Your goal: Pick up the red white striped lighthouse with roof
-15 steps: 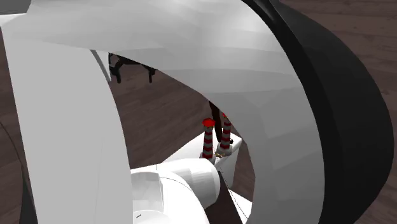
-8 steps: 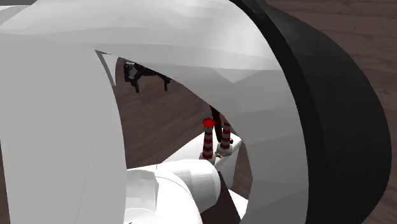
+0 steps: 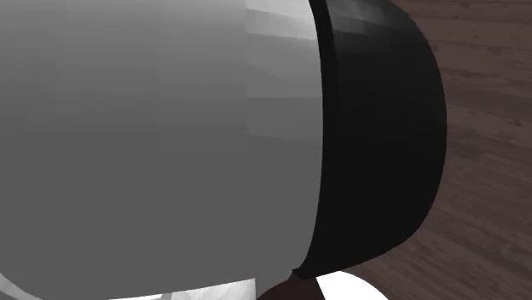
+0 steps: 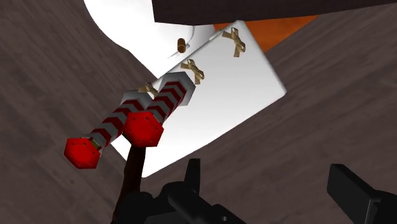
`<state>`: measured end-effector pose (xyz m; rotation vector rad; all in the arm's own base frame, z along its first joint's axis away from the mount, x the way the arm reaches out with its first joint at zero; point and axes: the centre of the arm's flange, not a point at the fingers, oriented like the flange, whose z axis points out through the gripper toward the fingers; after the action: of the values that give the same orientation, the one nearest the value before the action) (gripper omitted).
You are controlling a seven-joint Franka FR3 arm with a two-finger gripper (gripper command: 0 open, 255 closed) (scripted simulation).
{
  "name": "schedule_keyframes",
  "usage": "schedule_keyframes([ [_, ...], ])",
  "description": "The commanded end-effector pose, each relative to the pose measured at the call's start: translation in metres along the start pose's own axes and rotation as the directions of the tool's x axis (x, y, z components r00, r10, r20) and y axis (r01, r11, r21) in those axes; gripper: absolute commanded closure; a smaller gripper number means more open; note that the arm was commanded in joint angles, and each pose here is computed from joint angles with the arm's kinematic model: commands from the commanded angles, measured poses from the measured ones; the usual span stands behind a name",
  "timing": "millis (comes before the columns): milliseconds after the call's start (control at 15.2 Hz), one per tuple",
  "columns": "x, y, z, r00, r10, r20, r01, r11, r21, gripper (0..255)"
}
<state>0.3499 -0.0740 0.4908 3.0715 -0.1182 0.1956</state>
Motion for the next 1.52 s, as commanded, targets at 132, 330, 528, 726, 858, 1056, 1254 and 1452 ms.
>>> schedule_keyframes([
  [132, 0.011, 0.034, 0.034, 1.000, 0.005, -0.021, -0.006, 0.999, -0.044, 0],
  [330, 0.019, 0.059, 0.059, 0.999, 0.009, -0.036, -0.012, 0.997, -0.076, 0],
  [528, 0.027, 0.085, 0.082, 0.999, 0.013, -0.050, -0.018, 0.994, -0.107, 0],
  [726, 0.035, 0.112, 0.104, 0.998, 0.016, -0.065, -0.025, 0.990, -0.139, 0],
  [858, 0.041, 0.130, 0.118, 0.997, 0.018, -0.075, -0.030, 0.987, -0.160, 0],
  [1056, 0.049, 0.158, 0.139, 0.996, 0.020, -0.090, -0.037, 0.981, -0.191, 0],
  [1254, 0.058, 0.186, 0.159, 0.994, 0.022, -0.105, -0.045, 0.974, -0.222, 0],
  [1452, 0.066, 0.215, 0.177, 0.992, 0.023, -0.121, -0.053, 0.966, -0.252, 0],
])
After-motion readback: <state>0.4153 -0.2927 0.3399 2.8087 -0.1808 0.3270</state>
